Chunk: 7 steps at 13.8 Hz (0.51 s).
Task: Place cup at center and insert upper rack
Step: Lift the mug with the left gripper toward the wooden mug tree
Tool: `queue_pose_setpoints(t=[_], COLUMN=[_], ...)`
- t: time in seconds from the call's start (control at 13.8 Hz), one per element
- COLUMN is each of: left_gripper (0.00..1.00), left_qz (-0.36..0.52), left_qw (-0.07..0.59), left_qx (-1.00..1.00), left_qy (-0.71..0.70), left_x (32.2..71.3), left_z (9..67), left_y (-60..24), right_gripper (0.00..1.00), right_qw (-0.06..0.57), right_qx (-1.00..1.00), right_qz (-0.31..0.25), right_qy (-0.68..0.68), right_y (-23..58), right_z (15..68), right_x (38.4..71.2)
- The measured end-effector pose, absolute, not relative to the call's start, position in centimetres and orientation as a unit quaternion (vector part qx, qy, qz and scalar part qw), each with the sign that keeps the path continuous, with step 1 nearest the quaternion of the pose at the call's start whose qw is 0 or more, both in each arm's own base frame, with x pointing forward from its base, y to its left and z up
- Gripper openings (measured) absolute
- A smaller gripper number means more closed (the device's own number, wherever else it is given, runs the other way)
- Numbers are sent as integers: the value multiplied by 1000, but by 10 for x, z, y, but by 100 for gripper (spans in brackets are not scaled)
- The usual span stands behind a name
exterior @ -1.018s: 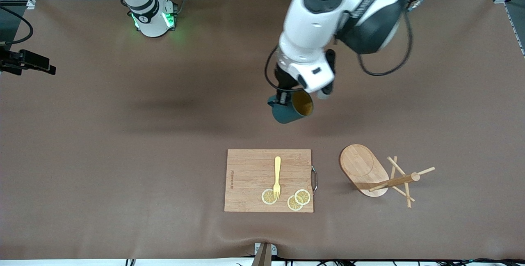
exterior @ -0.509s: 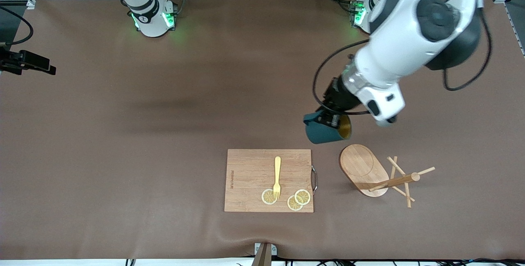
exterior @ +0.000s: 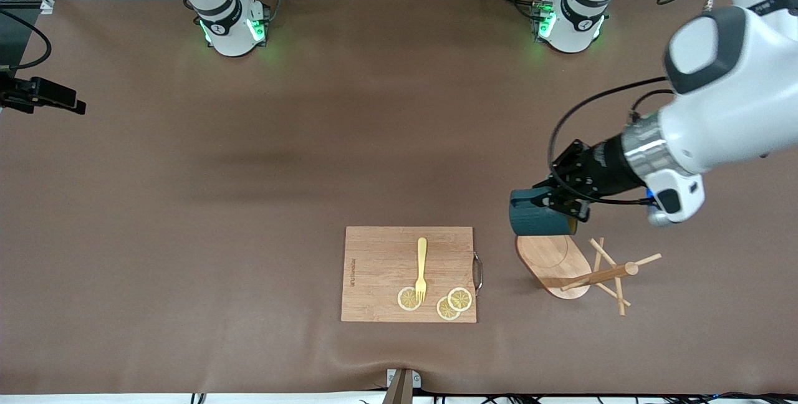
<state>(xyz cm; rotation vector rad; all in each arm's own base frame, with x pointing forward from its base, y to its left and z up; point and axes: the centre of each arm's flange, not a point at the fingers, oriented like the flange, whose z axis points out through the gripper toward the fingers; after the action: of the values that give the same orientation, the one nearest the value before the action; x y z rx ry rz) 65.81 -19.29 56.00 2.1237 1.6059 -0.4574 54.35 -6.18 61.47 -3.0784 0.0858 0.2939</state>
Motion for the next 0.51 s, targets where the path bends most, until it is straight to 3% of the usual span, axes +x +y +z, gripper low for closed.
queue_pose_setpoints(t=[0.51], left_gripper=[21], left_qz=[-268], left_qw=[265], left_qx=[760], left_qy=[530], left_x=[664], left_z=[533], left_y=[-151], right_gripper=[100], right_qw=[23], right_qx=[-994], right_qz=[95], right_qy=[40], right_y=[-60], right_z=[615], right_x=[544])
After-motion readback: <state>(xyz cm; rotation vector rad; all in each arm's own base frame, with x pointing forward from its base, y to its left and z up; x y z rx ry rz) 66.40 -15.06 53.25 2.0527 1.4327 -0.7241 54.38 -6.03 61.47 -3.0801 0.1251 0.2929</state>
